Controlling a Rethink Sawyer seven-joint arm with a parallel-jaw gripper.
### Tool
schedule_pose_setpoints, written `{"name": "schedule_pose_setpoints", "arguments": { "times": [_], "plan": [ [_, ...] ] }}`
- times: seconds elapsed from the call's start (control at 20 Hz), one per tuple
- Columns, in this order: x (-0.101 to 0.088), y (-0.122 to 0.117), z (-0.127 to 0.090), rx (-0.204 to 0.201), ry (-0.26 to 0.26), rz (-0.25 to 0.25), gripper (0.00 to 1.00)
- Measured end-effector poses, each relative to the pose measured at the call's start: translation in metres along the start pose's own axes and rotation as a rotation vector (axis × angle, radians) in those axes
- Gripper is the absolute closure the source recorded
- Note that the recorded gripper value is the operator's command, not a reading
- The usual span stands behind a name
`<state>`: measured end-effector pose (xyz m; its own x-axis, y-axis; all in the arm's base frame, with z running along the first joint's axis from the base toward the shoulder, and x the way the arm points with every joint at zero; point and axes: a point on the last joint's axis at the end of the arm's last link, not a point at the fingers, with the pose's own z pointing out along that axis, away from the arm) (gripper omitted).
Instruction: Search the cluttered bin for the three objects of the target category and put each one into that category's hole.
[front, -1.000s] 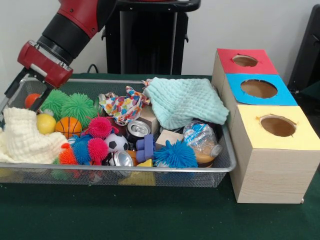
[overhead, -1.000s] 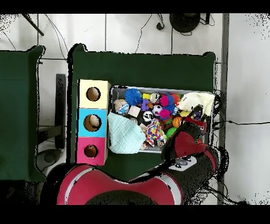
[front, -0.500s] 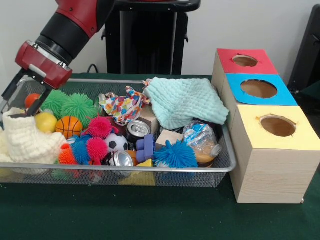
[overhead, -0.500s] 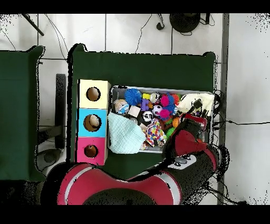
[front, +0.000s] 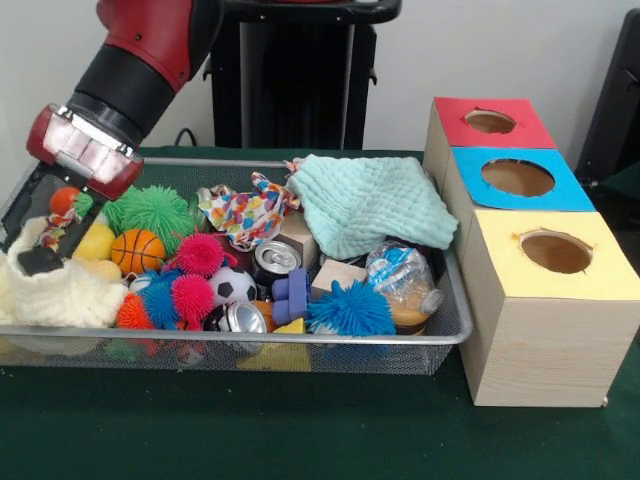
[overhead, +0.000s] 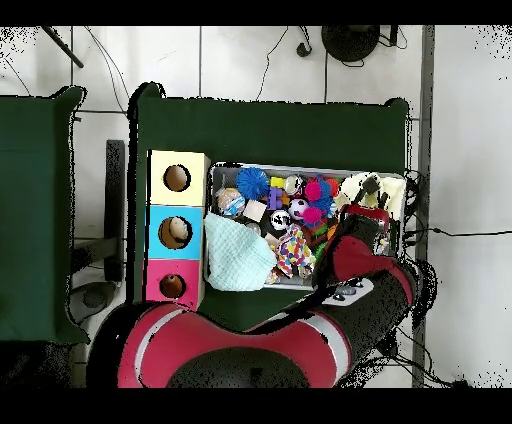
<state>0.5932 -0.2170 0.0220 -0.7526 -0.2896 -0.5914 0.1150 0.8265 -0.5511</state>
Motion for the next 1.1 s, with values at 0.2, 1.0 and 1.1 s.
{"name": "schedule_pose_setpoints", "arguments": {
  "times": [0.2, 1.0, 1.1],
  "plan": [
    [0.004, 0.006, 0.021, -0.121, -0.016, -0.11, 0.0],
    [0.03, 0.027, 0.059, -0.289, 0.095, -0.102, 1.0],
    [0.029, 0.027, 0.059, -0.288, 0.095, -0.101, 1.0]
  ]
}}
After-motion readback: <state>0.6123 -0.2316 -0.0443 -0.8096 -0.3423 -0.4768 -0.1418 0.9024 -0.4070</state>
